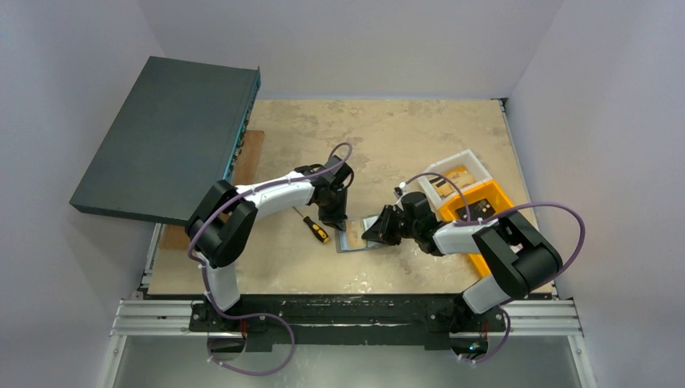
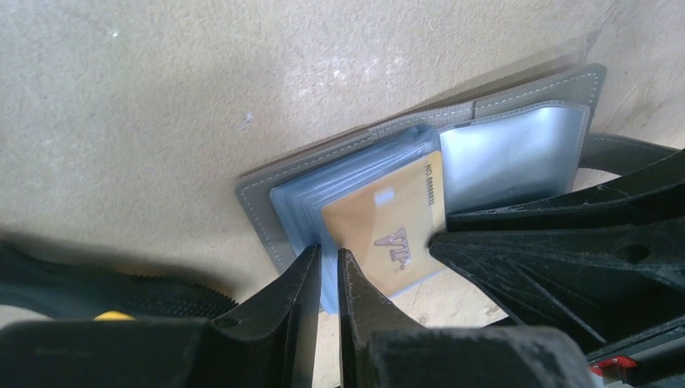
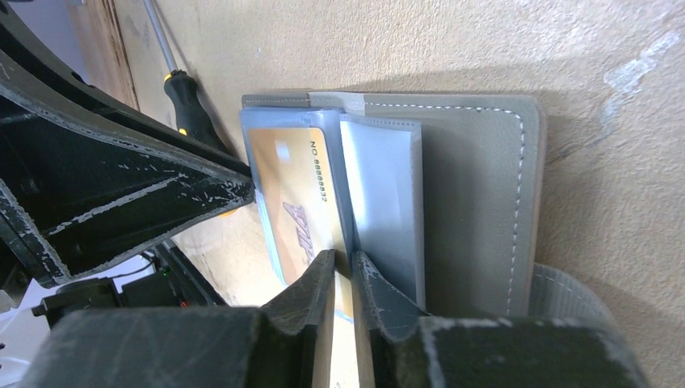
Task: Take the credit cards out of the card holder
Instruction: Remove the credit card from the card holder.
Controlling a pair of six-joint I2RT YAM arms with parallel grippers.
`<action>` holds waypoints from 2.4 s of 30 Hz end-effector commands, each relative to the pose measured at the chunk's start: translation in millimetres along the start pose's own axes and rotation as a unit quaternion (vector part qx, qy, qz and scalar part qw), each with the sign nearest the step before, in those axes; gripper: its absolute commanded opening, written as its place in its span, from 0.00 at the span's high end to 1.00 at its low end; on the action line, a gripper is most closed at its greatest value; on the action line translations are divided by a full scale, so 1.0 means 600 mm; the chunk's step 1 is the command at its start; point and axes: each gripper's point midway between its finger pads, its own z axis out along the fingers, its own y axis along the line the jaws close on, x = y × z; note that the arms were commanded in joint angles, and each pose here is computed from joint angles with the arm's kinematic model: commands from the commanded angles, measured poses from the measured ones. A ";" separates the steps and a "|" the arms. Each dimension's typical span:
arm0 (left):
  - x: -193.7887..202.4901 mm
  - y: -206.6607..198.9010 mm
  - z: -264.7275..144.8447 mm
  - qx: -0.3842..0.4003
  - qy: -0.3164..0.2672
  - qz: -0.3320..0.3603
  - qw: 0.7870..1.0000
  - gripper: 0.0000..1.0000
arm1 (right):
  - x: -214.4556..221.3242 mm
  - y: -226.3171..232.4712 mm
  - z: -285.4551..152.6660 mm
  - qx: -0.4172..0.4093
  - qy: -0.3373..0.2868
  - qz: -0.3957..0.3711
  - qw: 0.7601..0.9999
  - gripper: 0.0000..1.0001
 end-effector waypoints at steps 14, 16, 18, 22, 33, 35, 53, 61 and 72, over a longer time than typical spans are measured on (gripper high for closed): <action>-0.003 -0.048 0.024 0.027 0.015 0.013 0.999 0.90 | 0.010 0.022 -0.005 -0.044 0.011 0.006 0.999 0.75; 0.001 -0.049 0.027 0.027 0.019 0.012 0.999 0.90 | 0.011 0.020 -0.004 -0.044 0.012 0.008 0.999 0.75; 0.007 -0.046 0.031 0.026 0.023 0.009 0.999 0.90 | 0.009 0.018 -0.005 -0.044 0.009 0.009 0.999 0.75; 0.018 -0.029 0.036 0.010 0.028 0.004 1.000 0.96 | 0.007 0.011 -0.007 -0.041 0.004 0.014 0.999 0.86; 0.019 0.039 0.037 -0.057 0.038 -0.009 0.998 1.00 | 0.009 -0.010 -0.019 -0.013 -0.014 0.031 0.999 1.00; 0.020 0.044 0.038 -0.061 0.040 -0.009 0.997 1.00 | 0.004 -0.011 -0.025 -0.006 -0.023 0.028 0.999 1.00; 0.024 0.049 0.039 -0.061 0.046 -0.016 0.997 1.00 | 0.005 -0.012 -0.022 -0.008 -0.021 0.025 0.999 0.78; 0.024 0.051 0.039 -0.065 0.047 -0.017 0.997 1.00 | 0.002 -0.020 -0.026 0.001 -0.025 0.029 0.999 1.00; 0.027 0.056 0.040 -0.070 0.049 -0.020 0.996 1.00 | 0.000 -0.048 -0.043 0.048 -0.036 0.020 0.998 1.00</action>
